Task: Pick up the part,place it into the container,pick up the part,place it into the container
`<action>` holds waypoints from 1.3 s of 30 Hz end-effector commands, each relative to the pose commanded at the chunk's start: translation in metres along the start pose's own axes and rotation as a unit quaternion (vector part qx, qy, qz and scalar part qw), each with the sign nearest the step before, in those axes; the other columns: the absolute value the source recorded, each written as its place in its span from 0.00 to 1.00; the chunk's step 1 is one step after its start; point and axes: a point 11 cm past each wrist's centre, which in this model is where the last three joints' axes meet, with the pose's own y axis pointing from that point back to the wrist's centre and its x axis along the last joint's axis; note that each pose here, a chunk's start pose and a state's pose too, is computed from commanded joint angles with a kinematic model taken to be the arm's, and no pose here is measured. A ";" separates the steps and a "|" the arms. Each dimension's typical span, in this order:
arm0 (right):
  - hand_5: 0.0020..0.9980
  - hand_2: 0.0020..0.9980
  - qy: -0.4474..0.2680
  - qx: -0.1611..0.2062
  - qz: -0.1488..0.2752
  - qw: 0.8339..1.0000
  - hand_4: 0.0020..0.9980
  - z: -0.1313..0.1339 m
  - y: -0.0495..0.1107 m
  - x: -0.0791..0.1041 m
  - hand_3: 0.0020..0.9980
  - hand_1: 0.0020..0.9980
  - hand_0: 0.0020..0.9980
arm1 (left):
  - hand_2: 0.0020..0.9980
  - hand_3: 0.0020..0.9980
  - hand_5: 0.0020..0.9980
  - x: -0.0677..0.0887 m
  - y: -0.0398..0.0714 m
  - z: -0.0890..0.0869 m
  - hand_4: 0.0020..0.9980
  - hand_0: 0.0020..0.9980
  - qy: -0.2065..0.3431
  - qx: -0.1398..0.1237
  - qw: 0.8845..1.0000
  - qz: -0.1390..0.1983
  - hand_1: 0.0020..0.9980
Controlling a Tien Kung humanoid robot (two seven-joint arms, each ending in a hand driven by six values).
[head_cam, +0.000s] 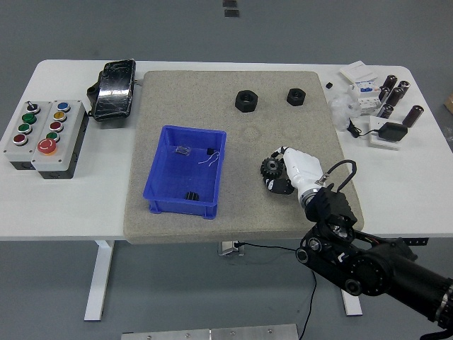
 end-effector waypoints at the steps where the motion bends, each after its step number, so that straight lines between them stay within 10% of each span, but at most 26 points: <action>1: 0.00 0.49 -0.003 0.004 0.007 1.000 0.37 -0.002 0.000 0.003 0.53 0.50 0.46 | 0.53 0.61 0.37 0.000 0.000 0.000 0.65 0.63 0.000 0.000 1.000 0.000 0.55; 10: 0.00 0.48 -0.040 0.078 0.065 0.994 0.36 -0.053 0.011 0.037 0.52 0.50 0.46 | 0.53 0.61 0.37 -0.001 0.000 -0.003 0.65 0.63 0.001 0.004 1.000 -0.001 0.55; 17: 0.00 0.47 -0.051 0.178 0.041 0.982 0.38 -0.112 0.039 0.024 0.52 0.51 0.51 | 0.53 0.61 0.37 -0.001 0.000 -0.003 0.65 0.63 0.001 0.005 1.000 -0.001 0.55; 18: 0.00 0.70 -0.042 0.190 0.030 0.980 0.27 -0.119 0.043 0.018 0.68 0.75 0.71 | 0.53 0.61 0.37 -0.001 0.000 -0.003 0.66 0.63 0.001 0.005 1.000 -0.001 0.55; 20: 0.00 0.70 -0.027 0.205 0.007 0.978 0.27 -0.128 0.048 0.008 0.68 0.75 0.71 | 0.53 0.61 0.37 -0.002 0.000 -0.004 0.66 0.63 0.001 0.005 1.000 -0.001 0.55; 35: 0.12 0.79 0.023 0.205 -0.037 0.978 0.38 -0.134 0.047 -0.008 0.72 0.82 0.80 | 0.53 0.61 0.37 -0.001 -0.001 -0.006 0.66 0.63 0.002 0.008 1.000 -0.001 0.55; 36: 0.15 0.81 0.024 0.205 -0.037 0.978 0.60 -0.134 0.048 -0.008 0.74 0.83 0.81 | 0.53 0.61 0.37 -0.001 -0.001 -0.006 0.66 0.63 0.002 0.008 1.000 -0.001 0.55; 39: 0.15 0.81 0.024 0.206 -0.033 0.978 0.60 -0.134 0.048 -0.007 0.74 0.83 0.81 | 0.53 0.61 0.37 -0.002 -0.001 -0.006 0.66 0.63 0.001 0.008 1.000 -0.001 0.55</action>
